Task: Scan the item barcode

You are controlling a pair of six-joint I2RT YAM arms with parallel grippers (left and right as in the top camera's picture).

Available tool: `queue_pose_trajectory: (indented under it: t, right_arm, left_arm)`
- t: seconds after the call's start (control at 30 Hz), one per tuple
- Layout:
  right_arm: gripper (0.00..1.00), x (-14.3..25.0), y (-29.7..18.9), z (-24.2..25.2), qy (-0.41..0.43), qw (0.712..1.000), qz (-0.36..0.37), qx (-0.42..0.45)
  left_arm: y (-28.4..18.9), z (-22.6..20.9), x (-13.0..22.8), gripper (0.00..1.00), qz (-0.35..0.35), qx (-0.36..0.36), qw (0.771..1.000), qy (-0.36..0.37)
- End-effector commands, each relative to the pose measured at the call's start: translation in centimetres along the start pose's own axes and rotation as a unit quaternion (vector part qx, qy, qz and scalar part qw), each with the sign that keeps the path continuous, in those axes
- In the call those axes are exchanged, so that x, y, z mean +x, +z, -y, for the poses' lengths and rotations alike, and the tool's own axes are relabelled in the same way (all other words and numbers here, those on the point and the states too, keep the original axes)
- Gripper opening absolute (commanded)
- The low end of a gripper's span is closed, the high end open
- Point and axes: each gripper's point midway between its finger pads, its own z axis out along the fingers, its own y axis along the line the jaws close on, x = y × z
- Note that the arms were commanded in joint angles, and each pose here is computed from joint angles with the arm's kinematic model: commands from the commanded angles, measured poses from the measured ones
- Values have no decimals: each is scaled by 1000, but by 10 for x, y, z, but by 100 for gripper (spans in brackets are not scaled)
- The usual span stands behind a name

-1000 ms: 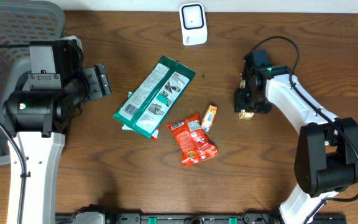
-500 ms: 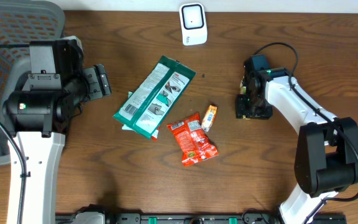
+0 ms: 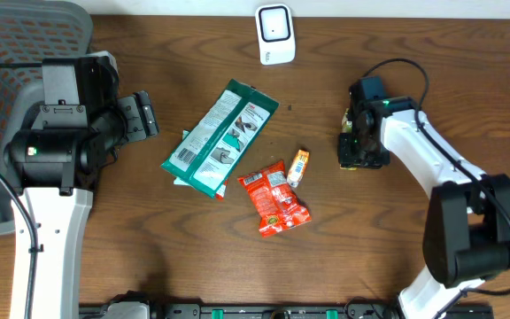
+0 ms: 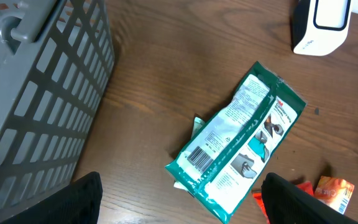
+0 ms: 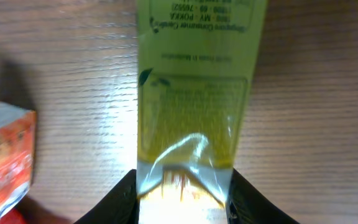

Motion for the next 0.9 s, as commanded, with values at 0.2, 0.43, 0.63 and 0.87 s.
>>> queue_pose_trajectory:
  t: [0.2, 0.43, 0.63, 0.87]
  right_arm:
    - [40, -1, -30, 2, 4, 999, 36, -5]
    - [99, 13, -16, 3, 4, 1000, 13, -8]
    - [54, 29, -36, -5, -10, 1000, 18, -18]
    - [52, 26, -92, -1, 26, 986, 166, 15]
  left_arm:
    - [-4, 0, -6, 82, 8, -3, 1000, -4]
    - [-4, 0, -6, 82, 8, -3, 1000, -4]
    - [-4, 0, -6, 82, 8, -3, 1000, -4]
    - [-4, 0, -6, 82, 8, -3, 1000, -4]
